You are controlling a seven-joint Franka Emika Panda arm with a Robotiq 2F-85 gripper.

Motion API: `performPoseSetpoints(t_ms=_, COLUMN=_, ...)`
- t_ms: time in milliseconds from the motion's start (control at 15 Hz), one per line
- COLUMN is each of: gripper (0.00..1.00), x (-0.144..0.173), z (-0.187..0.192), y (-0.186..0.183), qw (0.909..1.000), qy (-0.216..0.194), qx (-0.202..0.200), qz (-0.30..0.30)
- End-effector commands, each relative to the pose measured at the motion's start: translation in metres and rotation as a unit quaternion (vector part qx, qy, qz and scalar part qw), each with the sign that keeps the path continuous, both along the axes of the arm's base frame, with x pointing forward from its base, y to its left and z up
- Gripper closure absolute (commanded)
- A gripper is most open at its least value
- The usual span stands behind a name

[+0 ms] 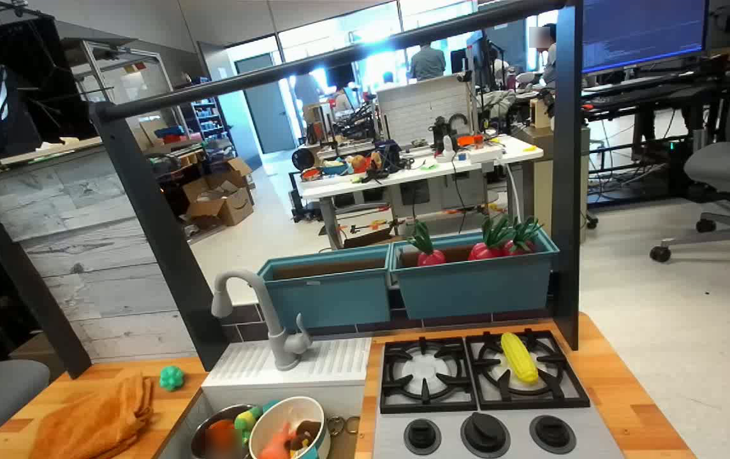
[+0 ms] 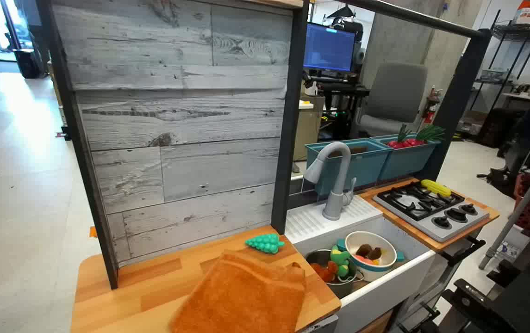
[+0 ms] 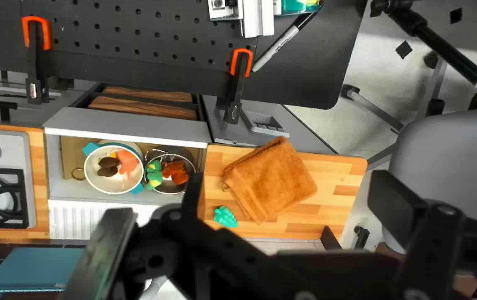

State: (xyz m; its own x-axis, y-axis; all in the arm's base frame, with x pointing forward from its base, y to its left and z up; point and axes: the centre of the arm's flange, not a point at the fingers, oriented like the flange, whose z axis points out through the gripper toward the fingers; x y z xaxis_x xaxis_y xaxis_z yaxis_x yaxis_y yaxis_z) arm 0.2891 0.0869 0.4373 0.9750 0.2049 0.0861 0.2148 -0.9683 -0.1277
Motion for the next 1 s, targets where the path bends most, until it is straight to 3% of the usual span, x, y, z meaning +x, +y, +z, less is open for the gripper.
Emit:
performPoseSetpoints(t_ms=0, gripper=0.0, x=0.0, z=-0.001, y=0.0, qw=1.0, qy=0.001, qx=0.0, qz=0.0)
performPoseSetpoints(t_ms=133, gripper=0.0, x=0.004, z=-0.01, y=-0.007, qw=0.9999, qy=-0.009, qx=0.011, qz=-0.001)
performPoseSetpoints(t_ms=267, gripper=0.0, x=0.028, z=-0.042, y=-0.031, qw=0.9997, qy=0.011, qx=0.021, qz=0.001)
performPoseSetpoints(t_ms=400, gripper=0.0, x=0.053, z=-0.074, y=-0.05, qw=0.9976, qy=0.059, qx=0.032, qz=0.014)
performPoseSetpoints(t_ms=600, gripper=0.0, x=0.071, z=-0.137, y=-0.077, qw=0.9886, qy=0.143, qx=0.02, qz=-0.043)
performPoseSetpoints(t_ms=667, gripper=0.0, x=0.04, z=-0.095, y=-0.067, qw=0.9937, qy=0.105, qx=0.028, qz=-0.025)
performPoseSetpoints(t_ms=800, gripper=0.0, x=0.046, z=-0.113, y=-0.073, qw=0.9909, qy=0.129, qx=0.024, qz=-0.029)
performPoseSetpoints(t_ms=933, gripper=0.0, x=0.048, z=-0.106, y=-0.07, qw=0.9923, qy=0.12, qx=0.023, qz=-0.025)
